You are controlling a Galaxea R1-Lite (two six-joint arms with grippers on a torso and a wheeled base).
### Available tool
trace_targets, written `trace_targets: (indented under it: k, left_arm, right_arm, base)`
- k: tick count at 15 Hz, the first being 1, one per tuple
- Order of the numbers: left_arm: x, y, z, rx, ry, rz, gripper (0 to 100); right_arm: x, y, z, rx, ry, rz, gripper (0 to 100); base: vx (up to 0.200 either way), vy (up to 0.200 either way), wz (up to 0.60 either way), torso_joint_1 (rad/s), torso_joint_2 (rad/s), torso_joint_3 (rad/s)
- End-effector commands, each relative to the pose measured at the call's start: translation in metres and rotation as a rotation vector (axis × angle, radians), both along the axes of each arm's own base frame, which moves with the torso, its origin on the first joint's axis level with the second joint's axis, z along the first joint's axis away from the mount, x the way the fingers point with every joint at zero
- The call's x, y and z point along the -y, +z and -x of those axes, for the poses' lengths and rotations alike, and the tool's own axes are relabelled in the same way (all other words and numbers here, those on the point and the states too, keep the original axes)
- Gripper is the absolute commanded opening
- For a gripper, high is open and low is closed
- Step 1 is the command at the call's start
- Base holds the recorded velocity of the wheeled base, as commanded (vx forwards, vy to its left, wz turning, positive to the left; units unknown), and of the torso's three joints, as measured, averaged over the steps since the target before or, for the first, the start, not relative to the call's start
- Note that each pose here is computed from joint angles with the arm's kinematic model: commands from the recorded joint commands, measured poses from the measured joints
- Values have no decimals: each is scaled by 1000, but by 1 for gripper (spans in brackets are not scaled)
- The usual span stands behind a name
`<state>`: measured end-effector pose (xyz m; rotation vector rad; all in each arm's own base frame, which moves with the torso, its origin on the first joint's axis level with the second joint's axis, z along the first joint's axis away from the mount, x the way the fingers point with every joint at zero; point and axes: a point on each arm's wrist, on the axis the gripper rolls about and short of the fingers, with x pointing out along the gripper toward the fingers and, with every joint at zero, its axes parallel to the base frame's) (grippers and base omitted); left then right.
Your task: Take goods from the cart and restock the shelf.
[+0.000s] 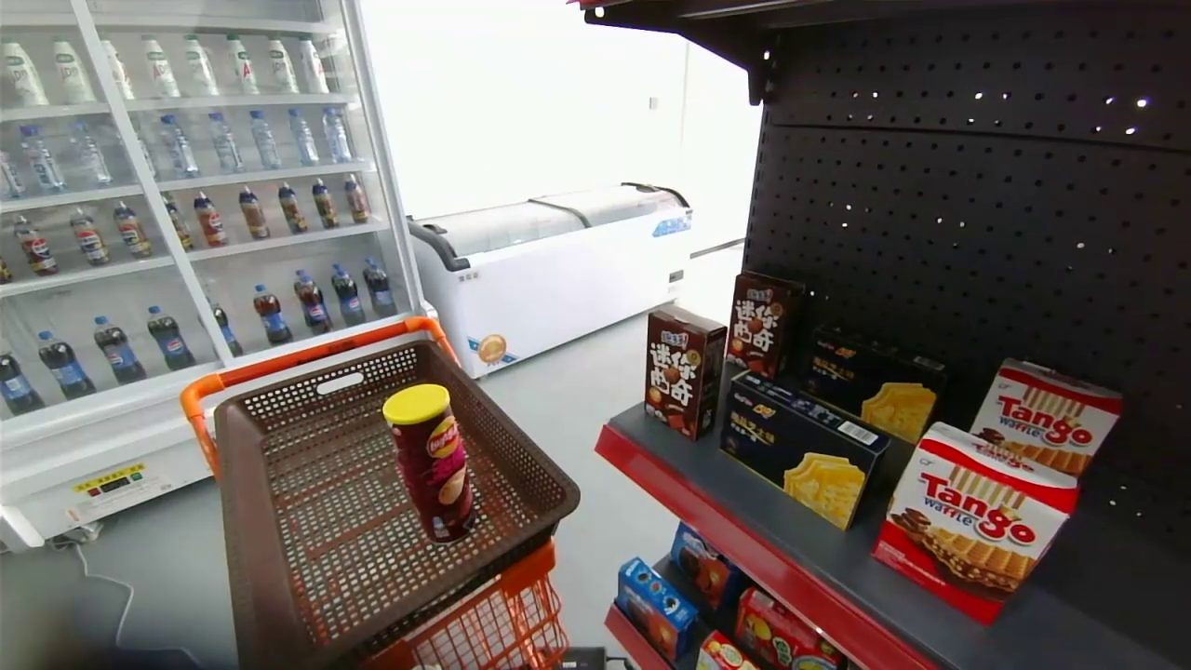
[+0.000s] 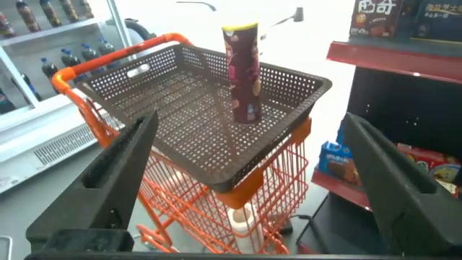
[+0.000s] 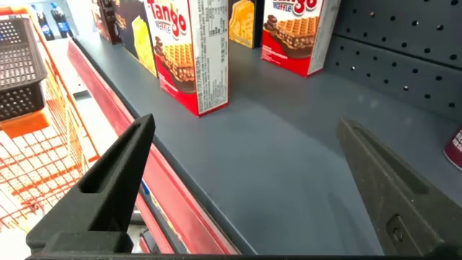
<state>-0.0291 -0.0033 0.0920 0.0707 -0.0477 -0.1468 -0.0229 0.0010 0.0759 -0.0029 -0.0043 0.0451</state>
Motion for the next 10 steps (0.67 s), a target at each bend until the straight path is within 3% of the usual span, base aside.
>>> trace_targets:
  k: [1,2,3,4,5,6,7,8,10]
  left_arm:
    - [0,21,6,-11,-8,0,100]
    - [0,22,6,-21,-8,0,100]
    - [0,55,-7,-126,-8,-1,100]
    - [0,73,-22,-186,1,0,100]
    - [0,75,-24,-190,1,0,100]
    - [-1,114,-66,-288,44,-8,100]
    - [-1,114,-66,-288,44,-8,100]
    - [-1,131,-126,-351,53,4,100]
    - [-1,131,-135,-356,54,9,100]
  right_arm:
    - [0,0,0,-1,-1,0,100]
    - [0,0,0,-1,1,0,100]
    - [0,0,0,0,-1,0,100]
    - [0,0,0,0,1,0,100]
    - [0,0,0,-1,1,0,100]
    - [0,0,0,0,1,0,100]
    - [0,0,0,0,1,0,100]
    - [0,0,0,0,1,0,100]
    - [0,0,0,-1,1,0,100]
  base:
    - [0,0,0,0,0,0]
    - [0,0,0,0,0,0]
    - [0,0,0,0,0,0]
    - [0,0,0,0,0,0]
    - [0,0,0,0,0,0]
    - [0,0,0,0,0,0]
    - [0,0,0,0,0,0]
    - [0,0,0,0,0,0]
    - [0,0,0,0,0,0]
